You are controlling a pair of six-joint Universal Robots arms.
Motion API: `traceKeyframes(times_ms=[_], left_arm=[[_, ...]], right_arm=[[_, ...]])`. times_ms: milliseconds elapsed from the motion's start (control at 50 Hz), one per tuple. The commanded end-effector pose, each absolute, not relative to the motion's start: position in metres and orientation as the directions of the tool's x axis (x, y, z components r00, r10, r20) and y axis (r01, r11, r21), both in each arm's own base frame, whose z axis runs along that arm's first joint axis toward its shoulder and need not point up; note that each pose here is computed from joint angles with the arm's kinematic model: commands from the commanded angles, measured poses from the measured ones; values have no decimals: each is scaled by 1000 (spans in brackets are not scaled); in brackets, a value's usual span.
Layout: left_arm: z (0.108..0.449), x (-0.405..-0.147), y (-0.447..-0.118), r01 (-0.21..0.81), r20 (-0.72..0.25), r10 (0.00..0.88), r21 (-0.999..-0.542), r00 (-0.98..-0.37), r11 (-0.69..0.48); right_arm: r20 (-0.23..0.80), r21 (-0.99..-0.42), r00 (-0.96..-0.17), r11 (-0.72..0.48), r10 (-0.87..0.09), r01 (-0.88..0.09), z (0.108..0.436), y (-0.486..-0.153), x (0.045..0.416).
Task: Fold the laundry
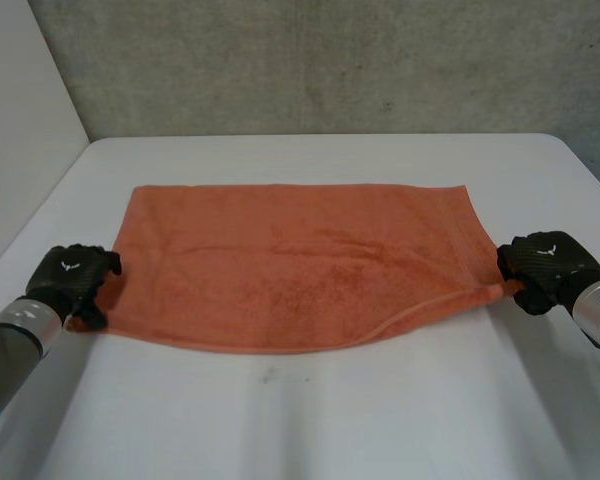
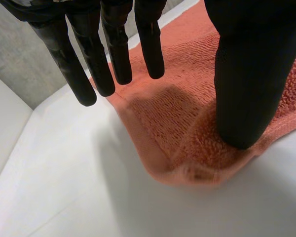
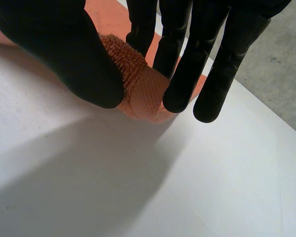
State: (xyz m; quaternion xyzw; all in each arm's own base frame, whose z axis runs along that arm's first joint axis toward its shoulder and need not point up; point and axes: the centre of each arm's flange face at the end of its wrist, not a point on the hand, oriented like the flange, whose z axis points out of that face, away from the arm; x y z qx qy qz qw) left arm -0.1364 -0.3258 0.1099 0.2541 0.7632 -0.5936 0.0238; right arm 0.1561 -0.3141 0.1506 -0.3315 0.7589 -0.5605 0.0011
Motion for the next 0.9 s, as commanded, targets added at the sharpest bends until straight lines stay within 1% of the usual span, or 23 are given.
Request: traceKeyframes(times_ms=[20, 300, 440, 460, 500, 520, 540, 560, 580, 600, 620, 640, 680, 700, 740, 760, 800, 860, 900], left_arm=[[110, -137, -329, 418, -347, 355, -896, -868, 147], [112, -136, -326, 409, -340, 345, -899, -875, 153], [120, -136, -308, 406, -329, 348, -897, -878, 176], [120, -136, -308, 406, -329, 348, -897, -878, 176], [122, -136, -302, 405, -322, 352, -894, -879, 192], [127, -137, -294, 405, -316, 355, -890, -880, 211], [133, -135, -285, 403, -307, 353, -883, -884, 242], [133, -135, -284, 403, -306, 353, -883, -884, 242], [136, -135, -278, 401, -298, 352, -876, -887, 269], [140, -133, -271, 398, -290, 348, -868, -892, 296], [140, -133, -271, 398, -290, 348, -868, -892, 296], [144, -131, -265, 395, -285, 338, -861, -897, 322], [155, -125, -252, 394, -284, 319, -843, -904, 366], [155, -125, -252, 394, -284, 319, -843, -904, 366], [162, -123, -246, 388, -277, 313, -837, -908, 386], [167, -122, -240, 384, -269, 313, -831, -911, 403], [173, -123, -235, 381, -261, 318, -826, -912, 415], [181, -124, -229, 380, -256, 322, -825, -911, 419], [187, -125, -233, 390, -273, 322, -834, -906, 390]], right_arm=[[369, -852, -780, 152, -506, -502, 150, -314, 156], [371, -851, -784, 156, -498, -501, 152, -315, 154], [371, -848, -785, 164, -495, -504, 154, -315, 154], [363, -844, -784, 179, -503, -506, 154, -313, 154], [344, -813, -768, 238, -541, -532, 155, -303, 153], [344, -812, -768, 239, -541, -532, 155, -303, 153], [333, -786, -747, 268, -575, -557, 156, -294, 154], [325, -759, -728, 292, -604, -581, 160, -286, 154], [325, -759, -728, 293, -604, -582, 160, -286, 154], [324, -730, -716, 318, -619, -605, 164, -279, 152], [313, -701, -710, 351, -631, -621, 166, -273, 148], [313, -701, -710, 351, -631, -621, 166, -273, 148], [288, -646, -693, 400, -661, -650, 170, -260, 141], [288, -645, -693, 401, -661, -650, 170, -260, 141], [271, -590, -661, 422, -699, -688, 176, -243, 137], [271, -590, -661, 422, -700, -688, 176, -243, 137], [279, -552, -638, 424, -718, -718, 179, -238, 130], [293, -547, -631, 415, -718, -727, 181, -241, 126], [342, -567, -629, 380, -698, -731, 184, -252, 123]])
